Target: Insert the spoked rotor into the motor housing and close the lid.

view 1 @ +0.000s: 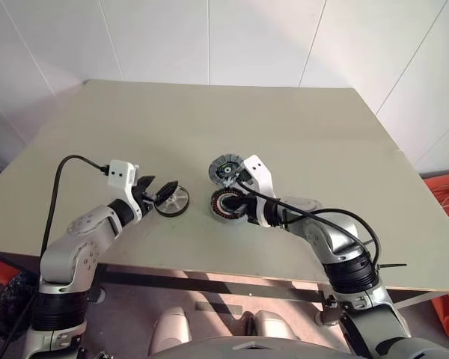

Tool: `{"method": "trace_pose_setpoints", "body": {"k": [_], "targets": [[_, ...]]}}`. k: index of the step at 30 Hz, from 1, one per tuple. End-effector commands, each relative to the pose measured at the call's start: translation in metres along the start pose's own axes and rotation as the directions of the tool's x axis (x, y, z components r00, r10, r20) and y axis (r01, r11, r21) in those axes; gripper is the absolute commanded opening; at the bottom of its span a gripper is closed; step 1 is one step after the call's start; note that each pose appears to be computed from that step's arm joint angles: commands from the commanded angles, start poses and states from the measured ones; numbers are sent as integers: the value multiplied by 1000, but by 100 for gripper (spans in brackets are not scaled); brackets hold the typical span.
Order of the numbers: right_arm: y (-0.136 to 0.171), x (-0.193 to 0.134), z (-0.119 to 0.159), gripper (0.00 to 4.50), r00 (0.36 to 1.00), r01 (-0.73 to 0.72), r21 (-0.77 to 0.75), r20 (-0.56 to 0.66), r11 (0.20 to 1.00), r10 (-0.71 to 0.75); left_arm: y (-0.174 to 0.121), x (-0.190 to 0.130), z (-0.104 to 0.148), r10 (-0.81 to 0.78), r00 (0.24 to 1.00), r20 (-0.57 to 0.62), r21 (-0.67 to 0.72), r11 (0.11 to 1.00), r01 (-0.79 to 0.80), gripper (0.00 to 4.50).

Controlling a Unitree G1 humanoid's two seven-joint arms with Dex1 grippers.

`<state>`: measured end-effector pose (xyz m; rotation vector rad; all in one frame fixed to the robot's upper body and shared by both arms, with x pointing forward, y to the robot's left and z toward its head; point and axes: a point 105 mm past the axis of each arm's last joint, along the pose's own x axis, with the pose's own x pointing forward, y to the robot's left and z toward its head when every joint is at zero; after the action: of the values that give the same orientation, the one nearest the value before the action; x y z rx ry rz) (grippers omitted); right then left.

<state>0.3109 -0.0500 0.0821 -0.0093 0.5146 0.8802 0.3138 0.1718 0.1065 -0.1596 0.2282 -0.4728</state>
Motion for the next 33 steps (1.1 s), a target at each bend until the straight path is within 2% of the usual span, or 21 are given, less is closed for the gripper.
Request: {"method": "trace_pose_setpoints", "body": {"k": [1,9,16,23,30,33], "targets": [[3,-7,28,3,996,-18,-32,91,999,21,-1,-1,15,-10,999,46,32,999,8,412],[-22,-8,22,3,995,69,-23,78,997,-67,-2,0,16,-13,999,47,33,999,12,412],[-21,1,5,3,997,63,7,51,998,-63,-1,-1,17,-13,999,47,37,999,11,412],[-17,3,4,3,997,45,25,59,999,-46,1,-2,17,-5,999,43,39,999,4,412],[-11,21,-16,3,999,22,100,26,995,-25,1,-1,19,-6,999,46,42,999,4,412],[-13,21,-16,3,999,28,104,30,994,-31,2,-3,19,-2,999,44,43,999,0,412]]}}
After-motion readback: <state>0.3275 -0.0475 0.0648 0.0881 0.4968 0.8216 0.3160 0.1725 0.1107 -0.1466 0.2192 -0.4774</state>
